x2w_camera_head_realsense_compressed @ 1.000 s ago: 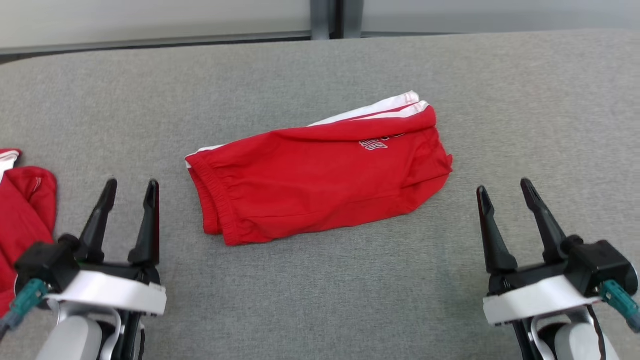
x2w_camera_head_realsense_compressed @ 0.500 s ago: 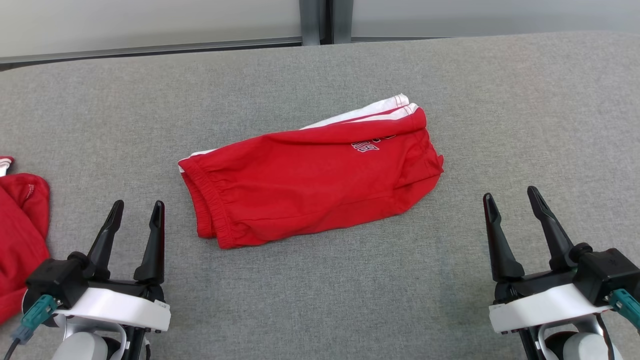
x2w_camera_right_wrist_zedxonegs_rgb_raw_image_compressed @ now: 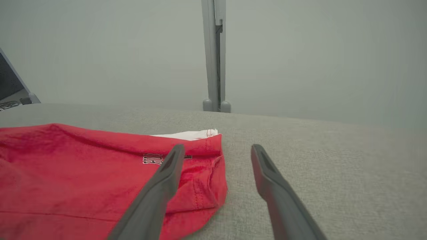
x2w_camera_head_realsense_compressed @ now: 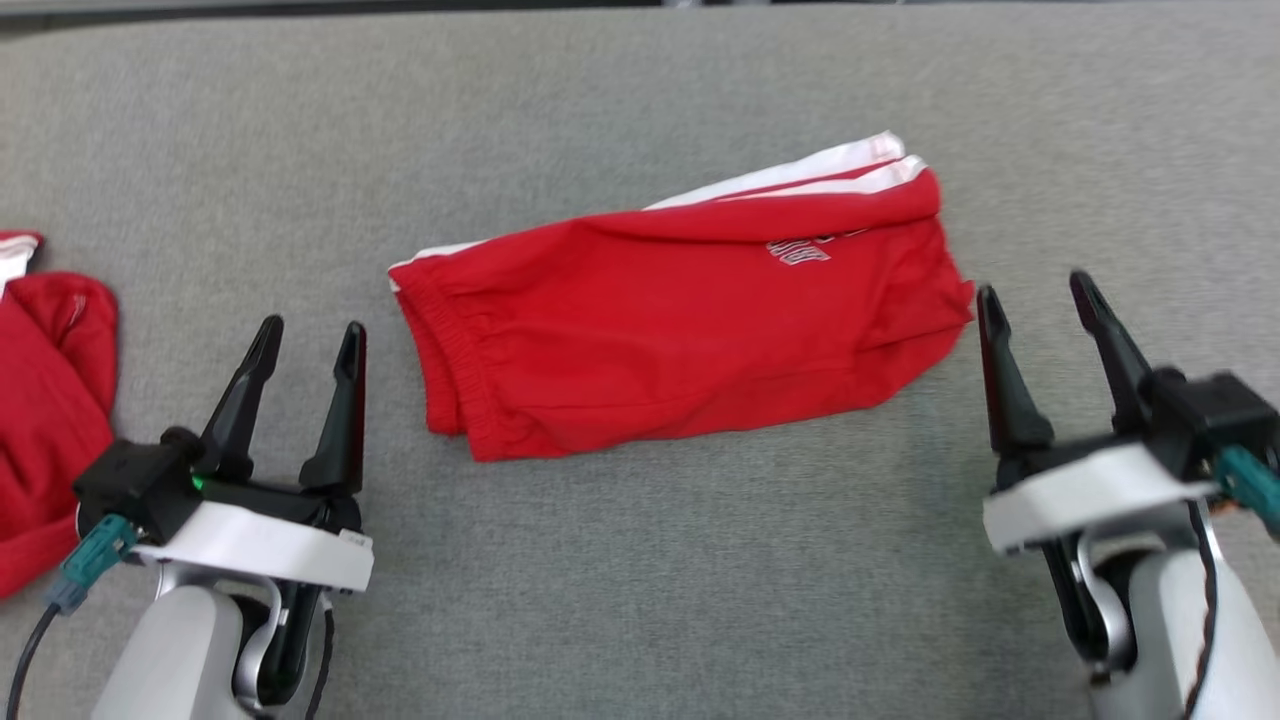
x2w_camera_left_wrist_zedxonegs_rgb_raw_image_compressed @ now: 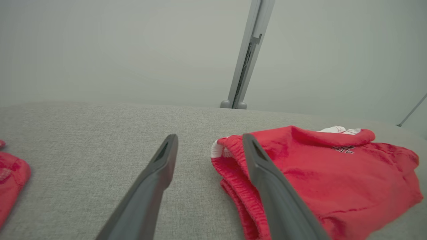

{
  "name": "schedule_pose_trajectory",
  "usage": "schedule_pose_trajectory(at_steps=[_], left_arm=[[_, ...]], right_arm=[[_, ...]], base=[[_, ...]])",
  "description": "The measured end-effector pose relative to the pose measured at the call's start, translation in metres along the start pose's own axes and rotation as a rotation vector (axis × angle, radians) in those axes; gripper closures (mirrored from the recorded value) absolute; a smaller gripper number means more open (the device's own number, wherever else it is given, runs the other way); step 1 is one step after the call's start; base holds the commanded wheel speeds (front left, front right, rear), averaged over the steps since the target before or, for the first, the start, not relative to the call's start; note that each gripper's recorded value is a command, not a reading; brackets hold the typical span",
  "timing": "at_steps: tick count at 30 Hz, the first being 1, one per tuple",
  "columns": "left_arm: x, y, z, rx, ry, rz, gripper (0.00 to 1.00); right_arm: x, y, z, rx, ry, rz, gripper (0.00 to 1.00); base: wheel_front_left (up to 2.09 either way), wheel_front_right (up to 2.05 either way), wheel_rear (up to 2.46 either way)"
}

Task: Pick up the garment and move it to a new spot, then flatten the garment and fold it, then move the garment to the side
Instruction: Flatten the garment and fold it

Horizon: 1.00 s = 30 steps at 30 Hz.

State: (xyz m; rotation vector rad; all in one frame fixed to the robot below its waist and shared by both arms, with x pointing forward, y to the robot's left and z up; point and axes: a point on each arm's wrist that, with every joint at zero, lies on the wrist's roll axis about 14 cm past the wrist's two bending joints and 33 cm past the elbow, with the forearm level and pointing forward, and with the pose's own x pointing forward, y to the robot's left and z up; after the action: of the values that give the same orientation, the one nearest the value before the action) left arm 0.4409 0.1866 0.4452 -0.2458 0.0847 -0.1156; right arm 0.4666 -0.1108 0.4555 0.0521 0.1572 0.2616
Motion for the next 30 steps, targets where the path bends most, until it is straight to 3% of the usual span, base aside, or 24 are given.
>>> schedule_pose_trajectory(at_steps=[6,14,15,16,17,30], left_arm=[[0.002,0.011,-0.012,-0.009,0.028,0.03,0.0],[-0.001,0.017,-0.02,-0.017,0.052,0.056,0.0],[0.0,0.017,-0.021,-0.019,0.052,0.057,0.0],[0.0,0.017,-0.021,-0.019,0.051,0.057,0.0],[0.001,0.016,-0.02,-0.021,0.05,0.055,0.0],[0.004,0.005,-0.01,-0.019,0.023,0.016,0.0]], right_arm=[[0.043,0.014,-0.04,-0.023,0.165,0.054,0.0],[0.046,0.003,-0.08,0.0,0.358,0.02,0.0],[0.045,0.004,-0.082,0.001,0.379,0.022,0.43],[0.045,0.004,-0.081,0.006,0.38,0.024,0.64],[0.045,0.004,-0.08,0.006,0.384,0.025,0.99],[0.002,0.001,-0.068,0.008,0.376,0.004,1.0]], base=[[0.0,0.0,0.0],[0.0,0.0,0.0],[0.0,0.0,0.0],[0.0,0.0,0.0],[0.0,0.0,0.0],[0.0,0.0,0.0]])
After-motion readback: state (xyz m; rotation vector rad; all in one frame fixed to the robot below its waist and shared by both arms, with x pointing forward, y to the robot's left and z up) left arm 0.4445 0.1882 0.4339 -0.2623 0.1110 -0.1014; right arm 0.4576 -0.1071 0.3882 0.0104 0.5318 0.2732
